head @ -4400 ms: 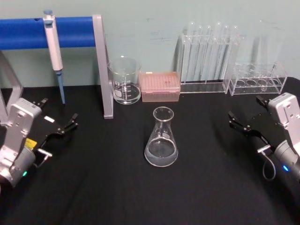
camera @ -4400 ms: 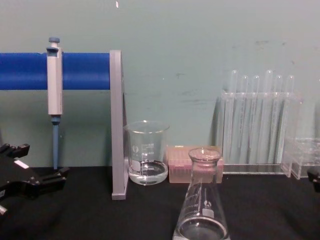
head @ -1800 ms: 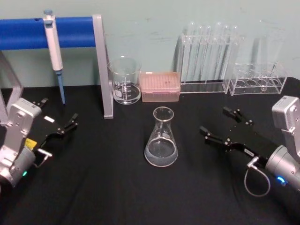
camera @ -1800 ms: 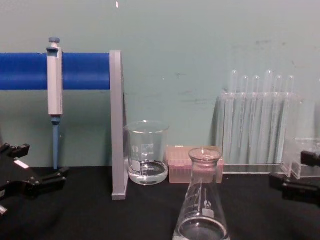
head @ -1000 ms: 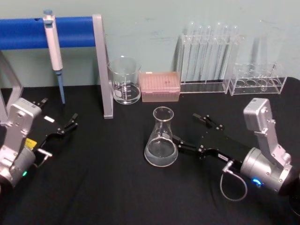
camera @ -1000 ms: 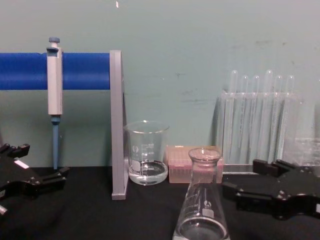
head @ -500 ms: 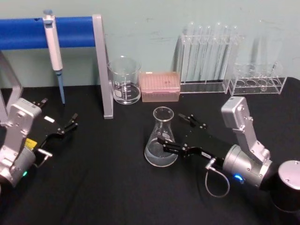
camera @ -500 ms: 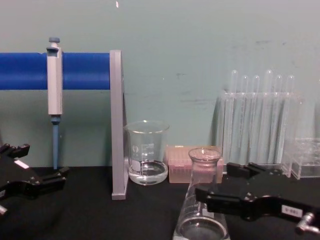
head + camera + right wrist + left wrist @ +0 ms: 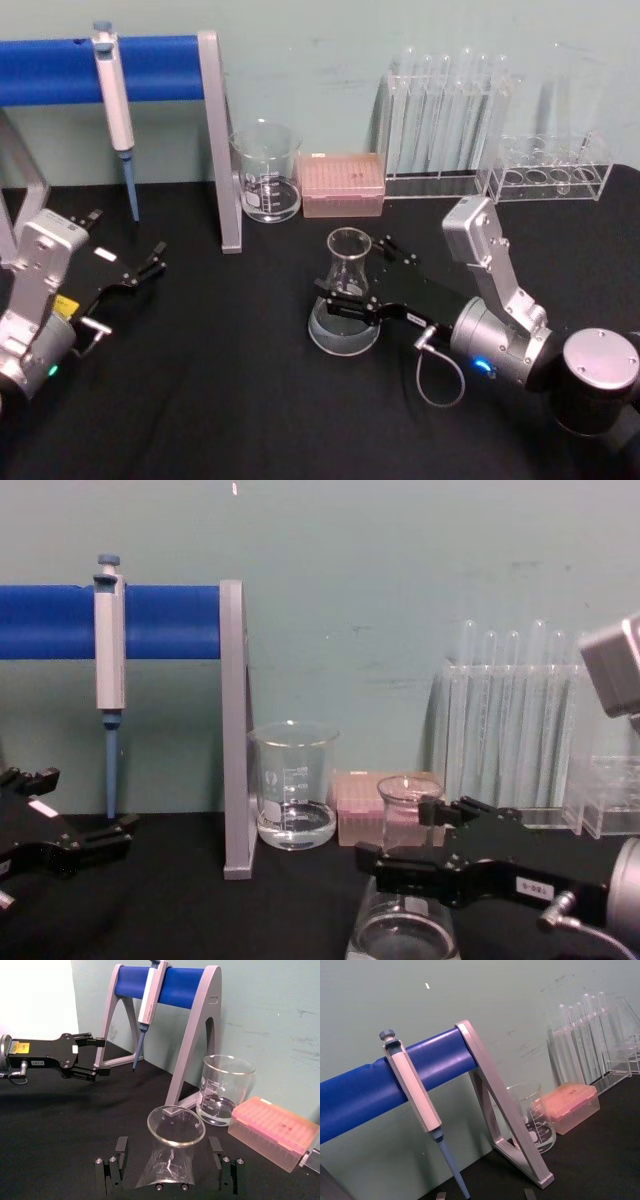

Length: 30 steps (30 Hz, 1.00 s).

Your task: Grasp the erlenmeyer flask with one hand, shake it three times, then place it back.

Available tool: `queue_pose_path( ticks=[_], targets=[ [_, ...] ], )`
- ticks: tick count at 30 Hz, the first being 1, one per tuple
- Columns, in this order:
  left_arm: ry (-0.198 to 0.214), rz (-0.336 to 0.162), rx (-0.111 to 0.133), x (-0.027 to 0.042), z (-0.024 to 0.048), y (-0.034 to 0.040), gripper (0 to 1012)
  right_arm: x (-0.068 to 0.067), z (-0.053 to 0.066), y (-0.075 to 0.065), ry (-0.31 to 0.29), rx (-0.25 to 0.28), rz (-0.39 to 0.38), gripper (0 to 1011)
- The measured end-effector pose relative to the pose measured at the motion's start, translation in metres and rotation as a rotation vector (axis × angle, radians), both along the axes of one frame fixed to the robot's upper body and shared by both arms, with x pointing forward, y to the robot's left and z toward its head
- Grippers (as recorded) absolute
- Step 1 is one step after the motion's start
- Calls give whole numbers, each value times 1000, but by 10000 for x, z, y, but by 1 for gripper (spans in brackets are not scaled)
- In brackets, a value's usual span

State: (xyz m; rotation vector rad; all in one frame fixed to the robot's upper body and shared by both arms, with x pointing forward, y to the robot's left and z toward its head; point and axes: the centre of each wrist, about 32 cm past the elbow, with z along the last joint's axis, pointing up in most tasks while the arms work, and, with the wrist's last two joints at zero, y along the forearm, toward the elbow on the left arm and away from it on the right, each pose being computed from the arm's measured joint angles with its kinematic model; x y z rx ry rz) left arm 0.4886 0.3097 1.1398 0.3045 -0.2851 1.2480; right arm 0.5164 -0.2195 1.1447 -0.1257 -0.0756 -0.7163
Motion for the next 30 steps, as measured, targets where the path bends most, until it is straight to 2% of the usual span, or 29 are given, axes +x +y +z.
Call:
queue_pose_path(
  ticks=[11,30],
  targets=[
    [0,0,0,0,0,0,1001,76,-3,65,-9,9,0,1003],
    [0,0,0,0,0,0,1001,98,3,70,-14,11,-10,1002]
  ],
)
